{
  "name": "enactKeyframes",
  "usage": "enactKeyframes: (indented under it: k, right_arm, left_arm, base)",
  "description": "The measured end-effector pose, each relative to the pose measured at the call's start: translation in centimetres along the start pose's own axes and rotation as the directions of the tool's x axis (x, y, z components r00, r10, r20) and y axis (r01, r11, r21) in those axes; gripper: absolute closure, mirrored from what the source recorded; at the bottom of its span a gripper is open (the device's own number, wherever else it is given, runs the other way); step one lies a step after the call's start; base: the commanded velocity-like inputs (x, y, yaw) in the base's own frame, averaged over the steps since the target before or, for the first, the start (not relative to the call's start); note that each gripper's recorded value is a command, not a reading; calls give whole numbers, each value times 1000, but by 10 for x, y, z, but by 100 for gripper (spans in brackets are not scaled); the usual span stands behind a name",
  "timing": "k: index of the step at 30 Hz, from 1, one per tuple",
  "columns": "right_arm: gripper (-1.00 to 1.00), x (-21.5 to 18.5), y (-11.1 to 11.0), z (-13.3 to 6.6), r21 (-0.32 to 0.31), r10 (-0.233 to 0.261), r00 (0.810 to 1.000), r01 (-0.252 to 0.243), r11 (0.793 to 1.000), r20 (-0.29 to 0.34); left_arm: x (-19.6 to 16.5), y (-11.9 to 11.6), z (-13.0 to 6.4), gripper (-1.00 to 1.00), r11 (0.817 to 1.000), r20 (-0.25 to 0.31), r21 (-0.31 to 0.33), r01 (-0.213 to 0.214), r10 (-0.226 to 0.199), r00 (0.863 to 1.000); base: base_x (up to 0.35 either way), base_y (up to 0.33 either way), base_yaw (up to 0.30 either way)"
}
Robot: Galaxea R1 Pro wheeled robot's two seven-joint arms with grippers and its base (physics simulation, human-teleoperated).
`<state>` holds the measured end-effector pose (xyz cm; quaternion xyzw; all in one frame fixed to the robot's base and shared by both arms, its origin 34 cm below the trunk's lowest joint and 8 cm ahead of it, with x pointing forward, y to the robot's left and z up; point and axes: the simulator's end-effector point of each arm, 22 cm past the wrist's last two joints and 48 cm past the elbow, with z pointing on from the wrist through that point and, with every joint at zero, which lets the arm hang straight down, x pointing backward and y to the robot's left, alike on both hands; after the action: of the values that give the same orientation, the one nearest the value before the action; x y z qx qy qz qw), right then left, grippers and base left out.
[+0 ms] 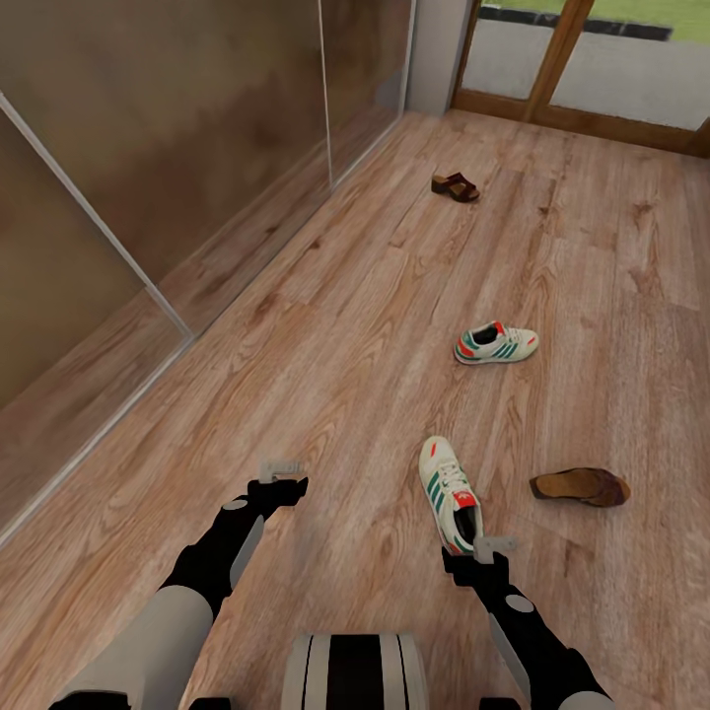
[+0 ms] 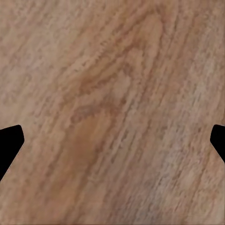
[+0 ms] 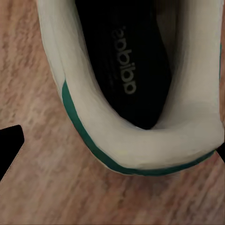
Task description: Pick up the two gym shoes and the two sandals from the corridor floor and place them onto the hallstand (shoe rack) in the corridor, making sure they are on the rack and not on the floor. Arrange them so the two gym shoes are next to each other and the two sandals are next to each other.
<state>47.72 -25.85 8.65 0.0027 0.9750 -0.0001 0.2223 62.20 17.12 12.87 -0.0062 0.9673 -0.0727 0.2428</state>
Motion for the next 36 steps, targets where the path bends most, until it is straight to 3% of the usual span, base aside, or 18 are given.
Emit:
enactKeyframes:
  k: [36]
  right_arm:
    - [-100,0,0,0,1,2,1000,-2,1000,0]
  left_arm:
    - [0,0,0,-100,1000,0,0,-1,1,1000]
  base:
    - [19,0,0]
